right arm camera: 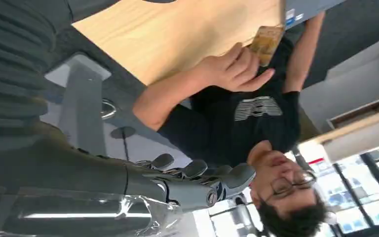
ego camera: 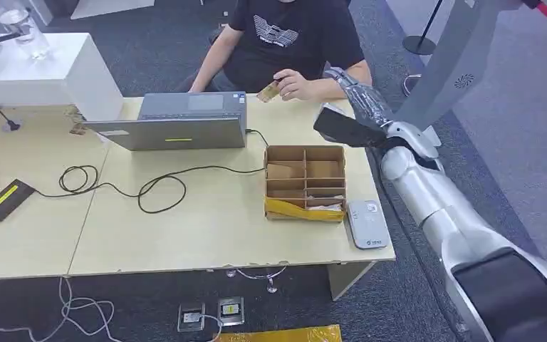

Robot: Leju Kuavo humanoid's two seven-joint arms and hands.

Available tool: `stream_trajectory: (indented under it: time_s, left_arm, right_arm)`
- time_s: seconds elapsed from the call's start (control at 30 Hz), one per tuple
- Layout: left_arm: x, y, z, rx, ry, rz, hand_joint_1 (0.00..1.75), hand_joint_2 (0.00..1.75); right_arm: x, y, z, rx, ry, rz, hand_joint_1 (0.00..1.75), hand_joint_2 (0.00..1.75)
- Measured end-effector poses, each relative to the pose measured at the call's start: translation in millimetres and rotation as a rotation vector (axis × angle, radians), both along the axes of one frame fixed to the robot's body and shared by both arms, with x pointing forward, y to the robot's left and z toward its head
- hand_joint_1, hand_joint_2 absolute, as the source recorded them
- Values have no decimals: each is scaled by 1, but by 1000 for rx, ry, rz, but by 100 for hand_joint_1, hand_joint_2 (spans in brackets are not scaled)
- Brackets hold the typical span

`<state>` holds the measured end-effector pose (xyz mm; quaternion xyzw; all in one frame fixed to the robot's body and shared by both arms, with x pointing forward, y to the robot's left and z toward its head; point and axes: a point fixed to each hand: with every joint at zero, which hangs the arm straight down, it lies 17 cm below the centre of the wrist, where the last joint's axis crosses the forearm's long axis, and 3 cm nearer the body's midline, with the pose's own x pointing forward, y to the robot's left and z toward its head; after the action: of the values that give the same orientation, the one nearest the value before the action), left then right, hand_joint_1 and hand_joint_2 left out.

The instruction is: Pass the card to the sensor for recognition and then transmit it.

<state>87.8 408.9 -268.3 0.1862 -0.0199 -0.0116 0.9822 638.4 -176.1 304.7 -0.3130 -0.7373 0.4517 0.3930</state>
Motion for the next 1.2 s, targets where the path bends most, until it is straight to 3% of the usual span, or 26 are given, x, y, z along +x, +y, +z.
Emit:
stream_trajectory:
  time_s: [0.2,0.4,1.2]
  left_arm:
    - [-10,-5,-1,5,35,34,0,0]
    - [-13,-9,-2,12,49,61,0,0]
    - [-14,-22,-3,6,60,73,0,0]
  right_arm:
    - [0,-56,-32,-56,33,-155,0,175]
    - [-8,-94,-56,-130,20,-225,0,175]
    - [-33,-107,-111,-159,74,-252,0,175]
